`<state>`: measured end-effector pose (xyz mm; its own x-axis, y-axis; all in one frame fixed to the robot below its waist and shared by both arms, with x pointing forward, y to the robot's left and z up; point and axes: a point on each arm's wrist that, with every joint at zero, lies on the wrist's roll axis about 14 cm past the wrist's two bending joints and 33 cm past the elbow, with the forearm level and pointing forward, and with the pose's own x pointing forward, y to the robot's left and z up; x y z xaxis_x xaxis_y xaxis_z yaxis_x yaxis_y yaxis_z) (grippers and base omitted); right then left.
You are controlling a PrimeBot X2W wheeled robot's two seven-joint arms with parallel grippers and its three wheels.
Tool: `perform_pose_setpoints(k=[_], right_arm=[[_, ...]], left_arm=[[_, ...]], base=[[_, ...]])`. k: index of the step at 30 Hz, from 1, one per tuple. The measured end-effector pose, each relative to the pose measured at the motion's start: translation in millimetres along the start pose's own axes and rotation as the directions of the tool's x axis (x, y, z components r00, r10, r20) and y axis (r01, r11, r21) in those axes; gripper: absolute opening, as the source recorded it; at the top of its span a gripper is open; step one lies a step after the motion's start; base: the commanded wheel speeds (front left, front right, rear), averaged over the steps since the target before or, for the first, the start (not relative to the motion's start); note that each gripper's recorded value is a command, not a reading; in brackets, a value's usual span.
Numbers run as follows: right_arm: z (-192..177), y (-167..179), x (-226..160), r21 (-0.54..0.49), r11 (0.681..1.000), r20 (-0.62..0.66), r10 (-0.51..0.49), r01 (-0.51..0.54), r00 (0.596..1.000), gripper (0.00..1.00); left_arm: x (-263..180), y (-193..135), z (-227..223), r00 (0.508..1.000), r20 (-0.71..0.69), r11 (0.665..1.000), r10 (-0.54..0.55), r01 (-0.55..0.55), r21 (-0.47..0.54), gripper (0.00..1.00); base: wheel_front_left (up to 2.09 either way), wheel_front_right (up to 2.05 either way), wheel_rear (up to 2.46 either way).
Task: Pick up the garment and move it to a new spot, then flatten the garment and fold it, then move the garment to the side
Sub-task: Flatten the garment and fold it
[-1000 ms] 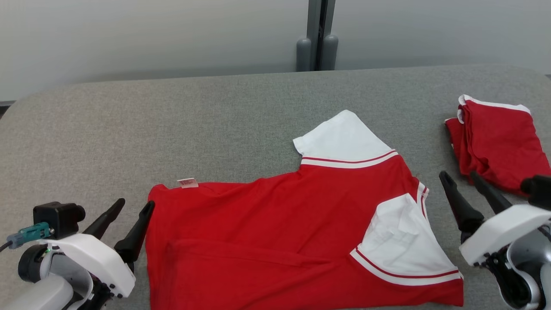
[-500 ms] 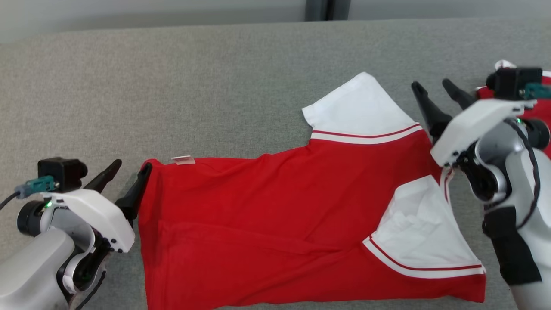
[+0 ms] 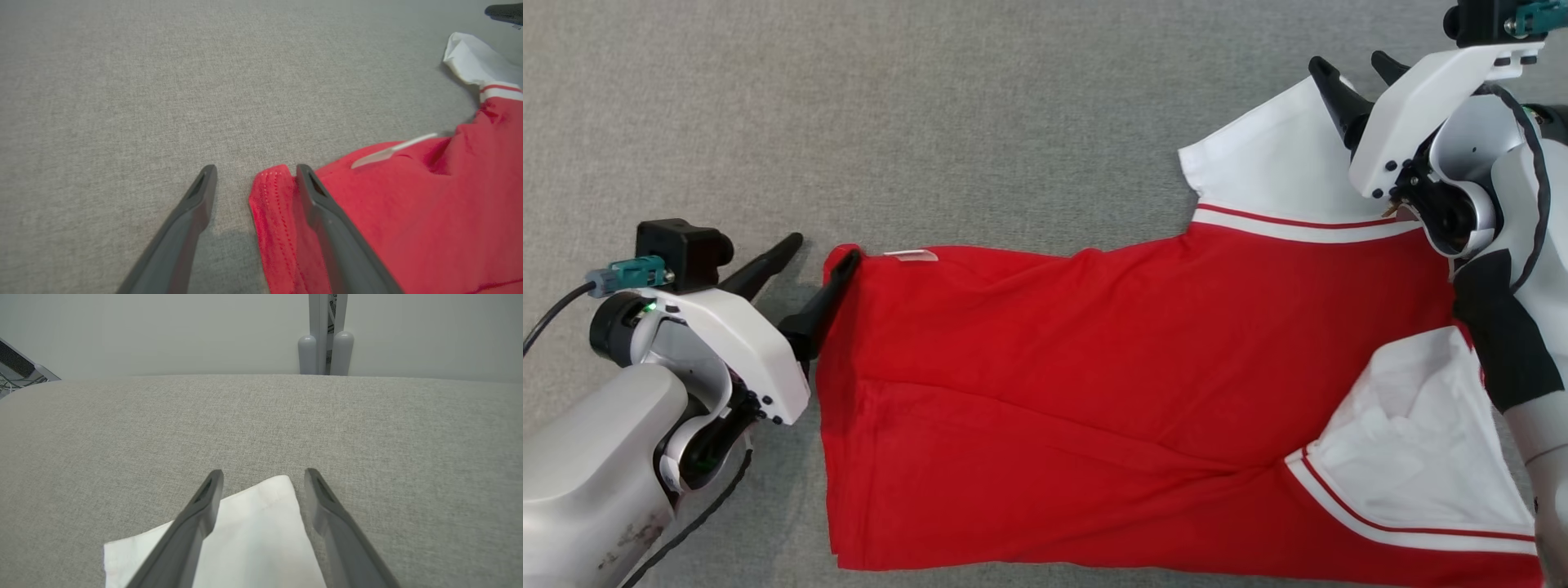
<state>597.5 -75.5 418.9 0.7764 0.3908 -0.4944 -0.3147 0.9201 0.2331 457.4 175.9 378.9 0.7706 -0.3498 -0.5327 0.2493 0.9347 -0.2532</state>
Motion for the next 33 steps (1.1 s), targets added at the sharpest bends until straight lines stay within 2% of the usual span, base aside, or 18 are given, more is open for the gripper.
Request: perform_pose_setpoints(k=[5, 12, 13, 14, 15, 17, 20, 23, 25, 28, 29, 30, 33], right_arm=[[-21, -1, 20, 0.014, 1.0, -0.09, -0.008, 0.009, 0.996, 1.0], [-37, 0, 26, 0.034, 0.999, -0.187, -0.015, 0.022, 0.982, 1.0], [-38, 0, 26, 0.035, 0.999, -0.192, -0.019, 0.026, 0.981, 0.93], [-37, 0, 27, 0.035, 0.999, -0.195, -0.019, 0.026, 0.981, 0.49], [-37, 0, 27, 0.034, 0.999, -0.196, -0.02, 0.027, 0.98, 0.42], [-39, -1, 27, 0.032, 0.999, -0.201, -0.023, 0.03, 0.979, 0.0], [-39, 1, 26, 0.029, 0.999, -0.196, -0.021, 0.028, 0.98, 0.0], [-37, 2, 24, 0.028, 0.999, -0.184, -0.02, 0.026, 0.983, 0.0], [-36, 2, 23, 0.031, 0.999, -0.178, -0.019, 0.025, 0.984, 0.0], [-37, 3, 21, 0.035, 0.999, -0.176, -0.017, 0.024, 0.984, 0.0], [-37, 3, 21, 0.035, 0.999, -0.172, -0.016, 0.023, 0.985, 0.0], [-36, 3, 20, 0.036, 0.999, -0.168, -0.015, 0.022, 0.986, 0.0], [-33, 2, 18, 0.038, 0.999, -0.149, -0.019, 0.025, 0.989, 0.0]], left_arm=[[-3, -1, -11, 0.999, -0.038, 1.0, -0.021, 0.02, -0.017, 1.0], [-7, -6, -21, 0.995, -0.091, 0.998, -0.045, 0.042, -0.036, 1.0], [-6, -8, -21, 0.995, -0.091, 0.998, -0.05, 0.047, -0.043, 1.0], [-5, -9, -21, 0.994, -0.09, 0.997, -0.055, 0.051, -0.05, 1.0], [-5, -10, -22, 0.994, -0.091, 0.997, -0.059, 0.054, -0.051, 1.0], [-4, -9, -23, 0.994, -0.097, 0.997, -0.056, 0.052, -0.051, 1.0], [-1, -10, -24, 0.993, -0.099, 0.997, -0.063, 0.058, -0.054, 1.0], [1, -12, -21, 0.993, -0.092, 0.996, -0.07, 0.065, -0.058, 0.94], [3, -13, -19, 0.993, -0.086, 0.996, -0.075, 0.07, -0.058, 0.84], [4, -15, -20, 0.992, -0.092, 0.995, -0.085, 0.079, -0.061, 0.41], [5, -16, -20, 0.992, -0.094, 0.995, -0.088, 0.082, -0.06, 0.04], [5, -17, -19, 0.991, -0.092, 0.994, -0.093, 0.087, -0.058, 0.0], [5, -19, -14, 0.993, -0.066, 0.994, -0.096, 0.093, -0.053, 0.0]], base=[[0.0, 0.0, 0.0], [0.0, 0.0, 0.0], [0.0, 0.0, 0.0], [0.0, 0.0, 0.0], [0.0, 0.0, 0.0], [0.0, 0.0, 0.0], [0.0, 0.0, 0.0], [0.0, 0.0, 0.0], [0.0, 0.0, 0.0], [0.0, 0.0, 0.0], [0.0, 0.0, 0.0], [0.0, 0.0, 0.0], [0.0, 0.0, 0.0]])
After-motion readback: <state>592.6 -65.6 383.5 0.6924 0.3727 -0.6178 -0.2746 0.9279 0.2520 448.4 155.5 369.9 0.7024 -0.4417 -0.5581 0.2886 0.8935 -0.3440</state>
